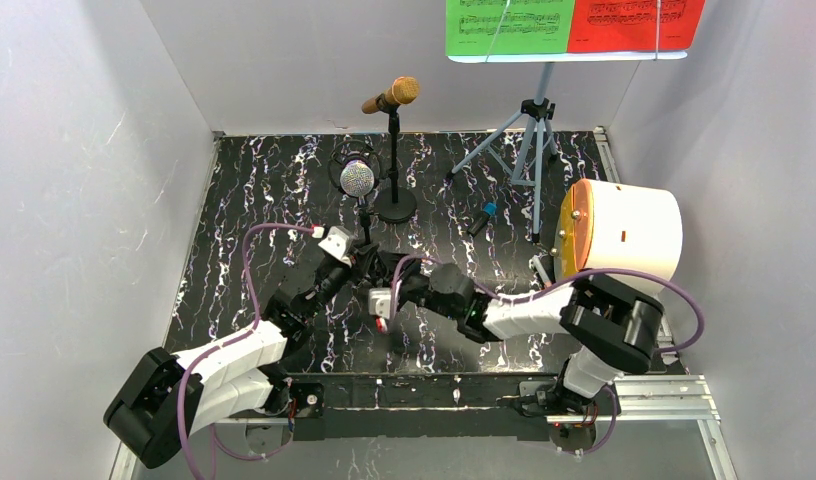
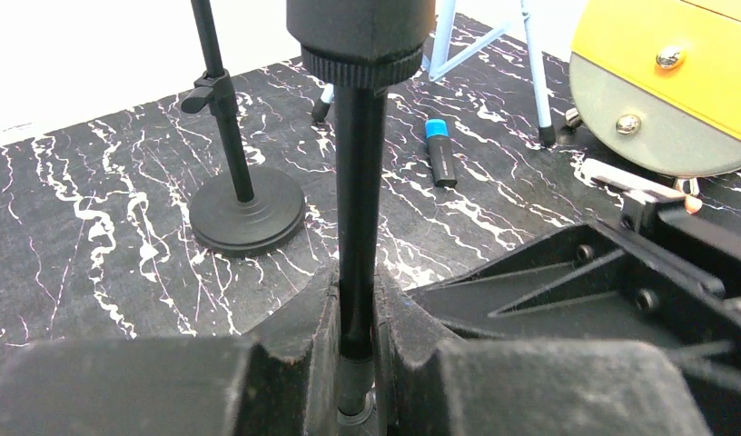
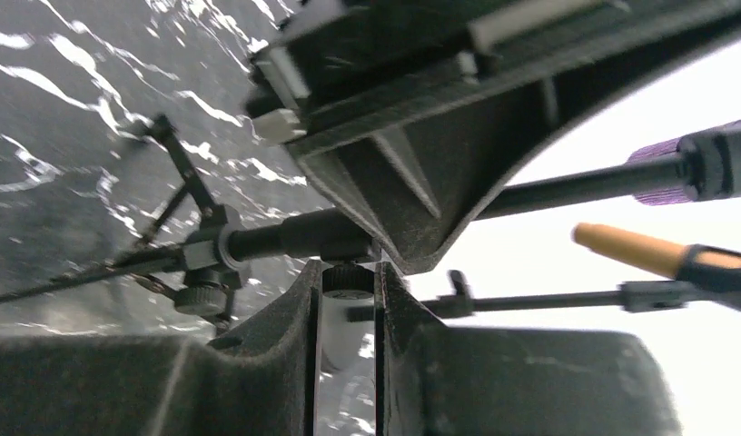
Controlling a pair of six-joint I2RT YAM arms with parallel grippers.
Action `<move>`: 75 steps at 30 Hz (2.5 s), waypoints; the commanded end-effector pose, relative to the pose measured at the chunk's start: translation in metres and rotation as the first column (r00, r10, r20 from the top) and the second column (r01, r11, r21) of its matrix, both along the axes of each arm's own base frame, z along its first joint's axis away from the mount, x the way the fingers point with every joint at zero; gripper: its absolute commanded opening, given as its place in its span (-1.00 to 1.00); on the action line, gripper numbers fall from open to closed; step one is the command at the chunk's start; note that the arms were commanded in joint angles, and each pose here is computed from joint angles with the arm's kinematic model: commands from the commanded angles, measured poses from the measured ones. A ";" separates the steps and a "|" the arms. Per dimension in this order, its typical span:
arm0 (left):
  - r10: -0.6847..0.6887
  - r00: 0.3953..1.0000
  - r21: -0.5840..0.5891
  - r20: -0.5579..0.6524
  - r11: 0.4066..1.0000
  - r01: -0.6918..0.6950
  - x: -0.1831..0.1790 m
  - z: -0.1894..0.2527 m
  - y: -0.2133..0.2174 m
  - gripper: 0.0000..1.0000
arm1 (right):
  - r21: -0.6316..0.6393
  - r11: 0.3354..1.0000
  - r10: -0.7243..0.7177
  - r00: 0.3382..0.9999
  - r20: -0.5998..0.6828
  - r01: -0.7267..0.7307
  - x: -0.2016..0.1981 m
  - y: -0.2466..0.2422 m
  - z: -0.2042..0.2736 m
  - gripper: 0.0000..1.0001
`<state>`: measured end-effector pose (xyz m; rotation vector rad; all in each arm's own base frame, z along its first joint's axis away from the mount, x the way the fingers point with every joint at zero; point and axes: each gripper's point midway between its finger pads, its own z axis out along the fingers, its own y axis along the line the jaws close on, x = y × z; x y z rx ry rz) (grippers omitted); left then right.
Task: Pack up the instrument practice props
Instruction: Unscrew the knob on the microphone stand.
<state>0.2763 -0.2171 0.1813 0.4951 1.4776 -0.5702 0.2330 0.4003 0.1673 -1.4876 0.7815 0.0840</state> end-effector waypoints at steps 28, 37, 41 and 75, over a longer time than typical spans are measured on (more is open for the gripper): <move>-0.068 0.994 0.026 -0.081 0.997 0.071 -0.010 -0.019 -0.013 -1.00 | 0.070 0.992 -0.085 0.978 -0.192 0.100 -0.018 0.000 -0.025 0.38; -0.071 0.995 0.025 -0.076 0.997 0.073 -0.010 -0.017 -0.013 -1.00 | 0.363 0.918 0.164 0.682 -0.713 0.159 -0.022 -0.005 0.011 0.61; -0.069 0.995 0.024 -0.073 0.997 0.071 -0.010 -0.017 -0.012 -1.00 | 0.452 0.861 0.307 0.469 -0.828 0.235 -0.015 -0.011 0.025 0.61; -0.073 0.995 0.021 -0.072 0.997 0.075 -0.011 -0.016 -0.013 -1.00 | 0.469 0.727 0.602 -0.139 -0.786 0.502 0.022 -0.009 0.021 0.03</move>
